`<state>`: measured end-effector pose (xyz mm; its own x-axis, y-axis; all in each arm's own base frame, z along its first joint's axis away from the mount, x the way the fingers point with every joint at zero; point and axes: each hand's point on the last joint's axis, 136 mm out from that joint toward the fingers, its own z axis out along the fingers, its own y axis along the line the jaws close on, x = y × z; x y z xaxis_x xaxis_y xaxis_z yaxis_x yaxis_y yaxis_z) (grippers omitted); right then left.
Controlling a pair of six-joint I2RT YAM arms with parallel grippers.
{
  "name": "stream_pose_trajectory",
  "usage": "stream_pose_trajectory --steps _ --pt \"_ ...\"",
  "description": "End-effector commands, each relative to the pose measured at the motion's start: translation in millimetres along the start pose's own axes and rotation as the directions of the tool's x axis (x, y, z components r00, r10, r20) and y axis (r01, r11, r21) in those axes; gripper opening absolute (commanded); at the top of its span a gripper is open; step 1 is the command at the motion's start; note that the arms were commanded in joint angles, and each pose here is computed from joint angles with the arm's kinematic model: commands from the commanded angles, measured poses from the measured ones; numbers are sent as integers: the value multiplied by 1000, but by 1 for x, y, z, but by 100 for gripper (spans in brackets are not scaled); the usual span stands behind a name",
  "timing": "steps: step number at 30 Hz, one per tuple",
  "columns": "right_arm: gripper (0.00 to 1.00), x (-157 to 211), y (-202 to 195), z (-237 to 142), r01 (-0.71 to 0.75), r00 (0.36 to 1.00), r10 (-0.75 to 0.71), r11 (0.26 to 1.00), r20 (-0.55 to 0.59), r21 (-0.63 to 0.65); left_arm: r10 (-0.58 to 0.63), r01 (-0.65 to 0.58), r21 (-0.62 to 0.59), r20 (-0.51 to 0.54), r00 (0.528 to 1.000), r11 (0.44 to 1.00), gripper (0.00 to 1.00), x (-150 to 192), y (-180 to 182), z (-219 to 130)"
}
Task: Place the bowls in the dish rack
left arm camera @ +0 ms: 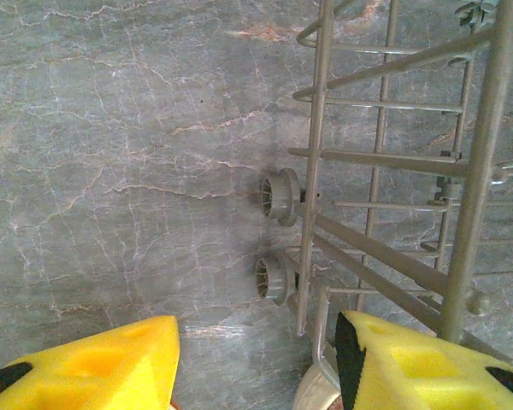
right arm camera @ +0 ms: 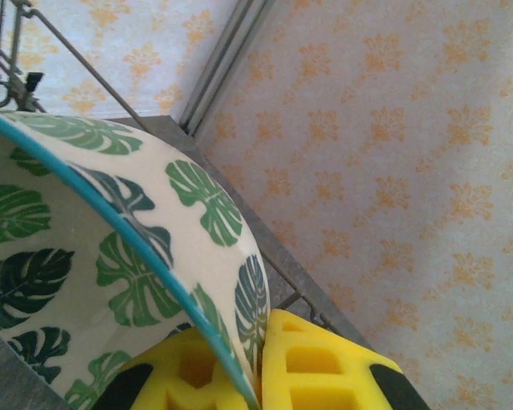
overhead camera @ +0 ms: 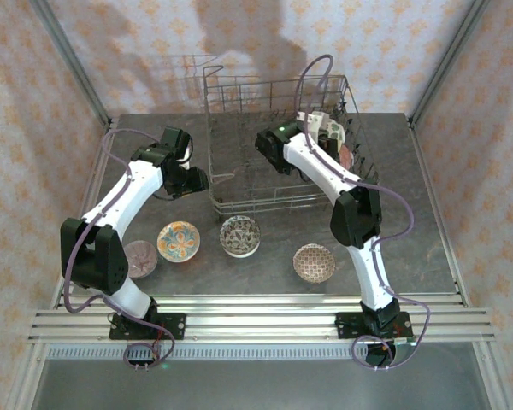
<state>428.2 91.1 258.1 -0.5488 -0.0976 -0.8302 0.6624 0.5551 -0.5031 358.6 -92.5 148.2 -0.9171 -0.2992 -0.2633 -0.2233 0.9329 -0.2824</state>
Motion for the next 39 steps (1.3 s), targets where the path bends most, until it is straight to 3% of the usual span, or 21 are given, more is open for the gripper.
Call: stream_pose_trajectory --steps 1,26,39 --pt "0 -4 -14 4 109 993 -112 992 45 64 30 -31 -3 -140 990 1000 52 38 -2 16" --pt "0 9 7 29 272 958 -282 952 54 138 55 -55 11 -111 992 998 52 44 1 6" --pt "0 5 9 40 373 917 -391 908 71 189 -5 13 89 -92 996 996 52 52 -8 9"
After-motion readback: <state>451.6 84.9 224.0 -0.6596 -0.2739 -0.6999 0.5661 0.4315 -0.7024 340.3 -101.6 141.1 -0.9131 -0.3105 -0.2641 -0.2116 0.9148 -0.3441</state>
